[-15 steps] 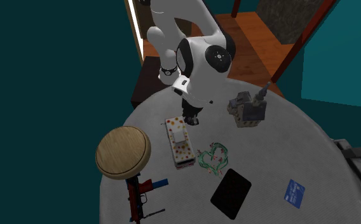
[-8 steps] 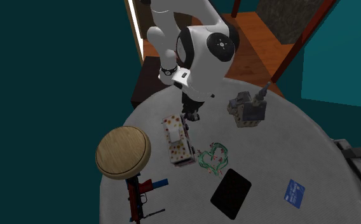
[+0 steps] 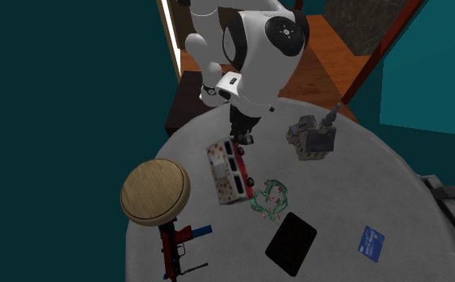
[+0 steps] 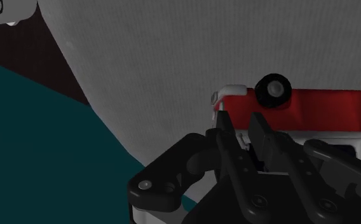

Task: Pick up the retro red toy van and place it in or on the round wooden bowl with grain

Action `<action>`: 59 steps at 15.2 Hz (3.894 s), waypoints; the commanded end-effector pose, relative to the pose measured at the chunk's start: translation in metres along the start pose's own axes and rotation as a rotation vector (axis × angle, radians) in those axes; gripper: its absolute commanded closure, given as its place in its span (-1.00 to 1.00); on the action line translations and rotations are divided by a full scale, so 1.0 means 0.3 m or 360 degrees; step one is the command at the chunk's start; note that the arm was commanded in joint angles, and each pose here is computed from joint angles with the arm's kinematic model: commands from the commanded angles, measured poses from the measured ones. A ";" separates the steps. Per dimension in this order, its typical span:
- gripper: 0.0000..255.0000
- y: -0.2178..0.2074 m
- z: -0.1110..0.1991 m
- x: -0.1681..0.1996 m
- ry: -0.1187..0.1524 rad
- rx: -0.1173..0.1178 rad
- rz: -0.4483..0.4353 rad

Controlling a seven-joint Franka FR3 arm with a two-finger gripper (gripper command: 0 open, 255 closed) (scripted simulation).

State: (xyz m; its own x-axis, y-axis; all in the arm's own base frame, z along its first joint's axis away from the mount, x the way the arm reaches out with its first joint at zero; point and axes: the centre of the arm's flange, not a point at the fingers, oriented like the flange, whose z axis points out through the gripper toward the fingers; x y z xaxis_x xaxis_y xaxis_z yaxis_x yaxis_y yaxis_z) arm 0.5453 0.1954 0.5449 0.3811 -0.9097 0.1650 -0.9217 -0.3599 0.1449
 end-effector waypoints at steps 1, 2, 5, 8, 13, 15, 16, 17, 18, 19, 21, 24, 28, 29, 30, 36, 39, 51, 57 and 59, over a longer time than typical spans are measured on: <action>1.00 0.005 -0.038 0.009 0.0001 0.0002 0.0000; 1.00 0.008 -0.055 0.012 0.0001 0.0002 0.0000; 1.00 0.016 -0.107 0.021 0.0001 0.0002 0.0000; 1.00 0.023 -0.158 0.030 0.0001 0.0002 0.0000; 1.00 0.036 -0.244 0.044 0.0001 0.0002 0.0000; 1.00 0.041 -0.278 0.050 0.0001 0.0002 0.0000; 1.00 0.044 -0.296 0.053 0.0001 0.0002 0.0000; 1.00 0.046 -0.313 0.056 0.0001 0.0002 0.0000; 1.00 0.047 -0.319 0.057 0.0001 0.0002 0.0000; 1.00 0.049 -0.316 0.101 0.0001 0.0002 0.0000; 1.00 0.052 -0.310 0.189 0.0001 0.0002 0.0000; 1.00 0.056 -0.300 0.320 0.0001 0.0002 0.0000; 1.00 0.062 -0.288 0.496 0.0001 0.0002 0.0000; 1.00 0.064 -0.285 0.540 0.0001 0.0002 0.0000; 1.00 0.065 -0.282 0.583 0.0001 0.0002 0.0000; 1.00 0.063 -0.220 0.725 0.0001 0.0002 0.0000; 1.00 0.055 -0.168 0.716 0.0001 0.0002 0.0000; 1.00 0.027 0.023 0.683 0.0001 0.0002 0.0000; 1.00 0.027 0.023 0.683 0.0001 0.0002 0.0000; -1.00 0.031 0.012 0.703 0.0001 0.0002 -0.0001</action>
State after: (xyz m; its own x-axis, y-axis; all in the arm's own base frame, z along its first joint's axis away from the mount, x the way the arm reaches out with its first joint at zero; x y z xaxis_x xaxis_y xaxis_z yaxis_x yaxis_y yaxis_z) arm 0.6080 0.0051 0.6070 0.3736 -0.9057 0.2002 -0.9273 -0.3589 0.1065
